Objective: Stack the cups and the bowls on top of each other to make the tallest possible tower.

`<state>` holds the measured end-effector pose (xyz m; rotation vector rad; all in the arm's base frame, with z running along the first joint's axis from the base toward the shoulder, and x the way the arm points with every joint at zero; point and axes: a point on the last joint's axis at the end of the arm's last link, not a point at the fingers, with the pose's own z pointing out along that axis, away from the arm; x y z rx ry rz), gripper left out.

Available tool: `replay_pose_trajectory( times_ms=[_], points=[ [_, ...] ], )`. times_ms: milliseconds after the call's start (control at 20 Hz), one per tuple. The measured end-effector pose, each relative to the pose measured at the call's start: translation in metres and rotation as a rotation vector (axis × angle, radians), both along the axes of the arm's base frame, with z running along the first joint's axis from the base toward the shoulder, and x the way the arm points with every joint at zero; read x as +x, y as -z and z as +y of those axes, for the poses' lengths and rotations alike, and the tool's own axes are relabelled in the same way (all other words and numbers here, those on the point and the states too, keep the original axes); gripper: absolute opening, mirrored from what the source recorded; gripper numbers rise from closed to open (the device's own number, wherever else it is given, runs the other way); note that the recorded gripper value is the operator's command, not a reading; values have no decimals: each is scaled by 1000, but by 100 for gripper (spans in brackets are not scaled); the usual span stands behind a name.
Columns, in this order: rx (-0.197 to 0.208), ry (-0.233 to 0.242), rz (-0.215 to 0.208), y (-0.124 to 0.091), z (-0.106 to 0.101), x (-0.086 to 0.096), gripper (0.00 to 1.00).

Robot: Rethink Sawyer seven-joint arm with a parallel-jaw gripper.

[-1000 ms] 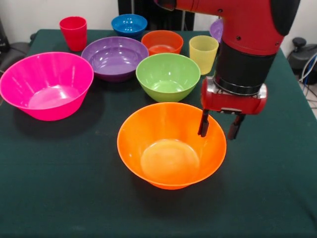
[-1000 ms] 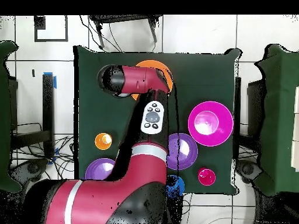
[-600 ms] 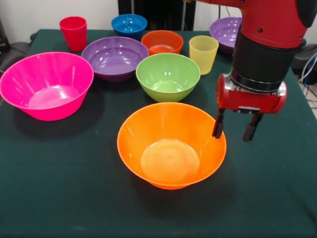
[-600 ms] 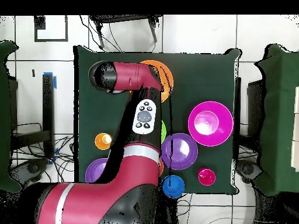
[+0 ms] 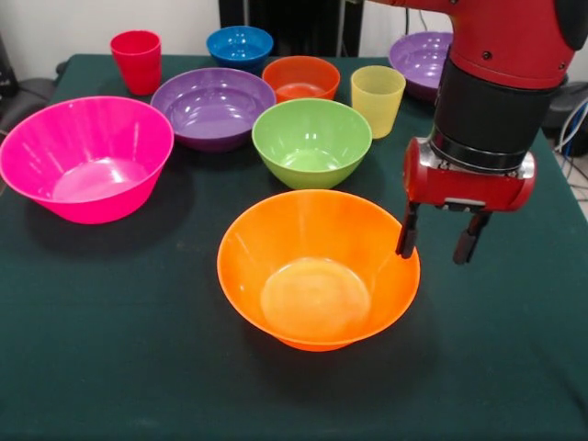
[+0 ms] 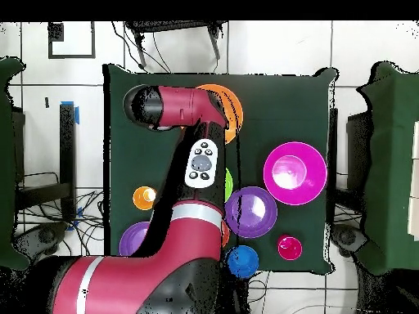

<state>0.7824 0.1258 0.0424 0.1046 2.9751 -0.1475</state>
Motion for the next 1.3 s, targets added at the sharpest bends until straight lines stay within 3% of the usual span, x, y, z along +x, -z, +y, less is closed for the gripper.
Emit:
replay_pose_trajectory(
  times_ms=[600, 1300],
  points=[
    [-9, -4, -36, 11, -3, 2, 100],
    [-19, -11, -45, 50, -5, -7, 100]
  ],
)
